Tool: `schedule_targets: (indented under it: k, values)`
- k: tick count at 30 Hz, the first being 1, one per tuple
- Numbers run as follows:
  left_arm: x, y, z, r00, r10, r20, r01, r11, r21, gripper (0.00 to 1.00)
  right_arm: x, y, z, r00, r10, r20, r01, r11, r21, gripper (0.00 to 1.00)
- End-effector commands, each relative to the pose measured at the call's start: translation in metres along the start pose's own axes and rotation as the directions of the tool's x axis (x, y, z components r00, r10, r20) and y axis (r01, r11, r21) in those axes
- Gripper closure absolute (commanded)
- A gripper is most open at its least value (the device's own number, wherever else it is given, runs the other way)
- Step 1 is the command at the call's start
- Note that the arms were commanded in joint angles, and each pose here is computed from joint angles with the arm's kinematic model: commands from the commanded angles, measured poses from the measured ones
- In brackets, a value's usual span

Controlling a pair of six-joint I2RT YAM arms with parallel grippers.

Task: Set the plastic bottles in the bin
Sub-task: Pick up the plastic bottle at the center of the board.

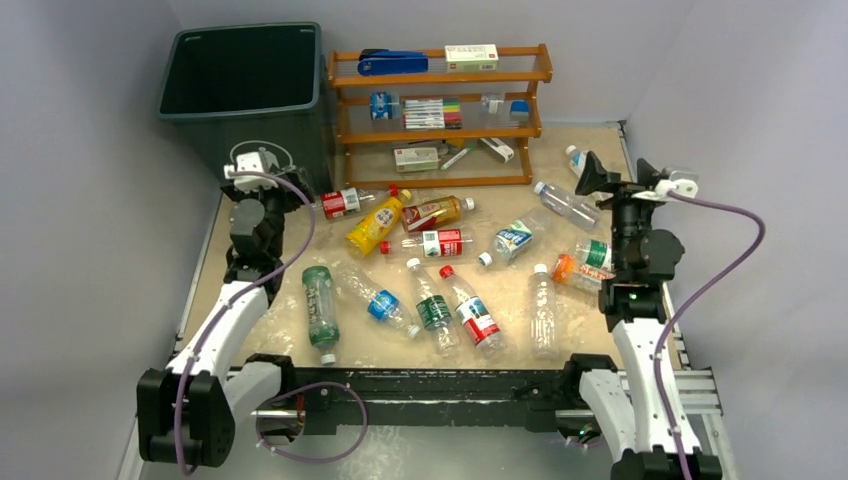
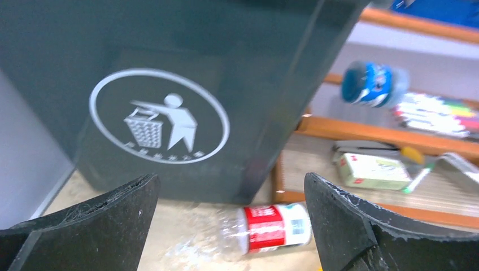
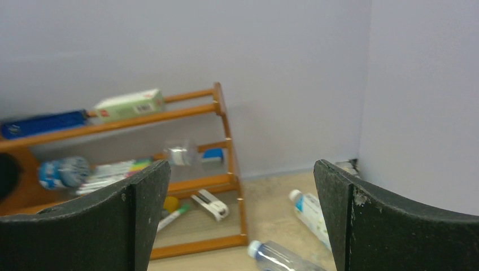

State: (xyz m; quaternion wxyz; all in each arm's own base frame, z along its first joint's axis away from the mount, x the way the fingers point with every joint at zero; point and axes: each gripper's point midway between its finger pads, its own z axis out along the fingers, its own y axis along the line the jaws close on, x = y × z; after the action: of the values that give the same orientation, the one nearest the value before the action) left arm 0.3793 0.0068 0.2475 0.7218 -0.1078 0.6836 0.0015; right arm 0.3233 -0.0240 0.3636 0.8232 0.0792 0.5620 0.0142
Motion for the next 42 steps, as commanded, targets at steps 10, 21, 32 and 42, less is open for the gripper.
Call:
schedule_targets:
  k: [10, 21, 32, 42]
  values:
    - [-0.054, -0.056, -0.025, 0.853, -0.393, -0.344, 0.417, 0.909, -0.006, 0.01, 0.003, 0.087, -0.018, 0.791, 0.214, -0.573, -0.385, 0.902, -0.196, 0.00]
    - [-0.022, -0.112, -0.071, 0.633, -0.548, -0.547, 0.717, 0.682, 0.145, 0.01, 0.060, 0.100, -0.055, 0.682, 0.189, -0.706, -0.473, 0.851, -0.229, 0.00]
    - [0.077, -0.072, -0.095, 0.563, -0.456, -0.689, 0.490, 0.856, -0.167, 0.01, 0.096, 0.089, -0.077, 0.637, 0.212, -0.741, -0.474, 0.866, -0.159, 0.00]
    - [0.083, -0.099, -0.071, 0.650, -0.191, -0.735, 0.258, 0.966, -0.023, 0.00, 0.116, 0.089, -0.084, 0.605, 0.218, -0.765, -0.494, 0.857, -0.146, 0.00]
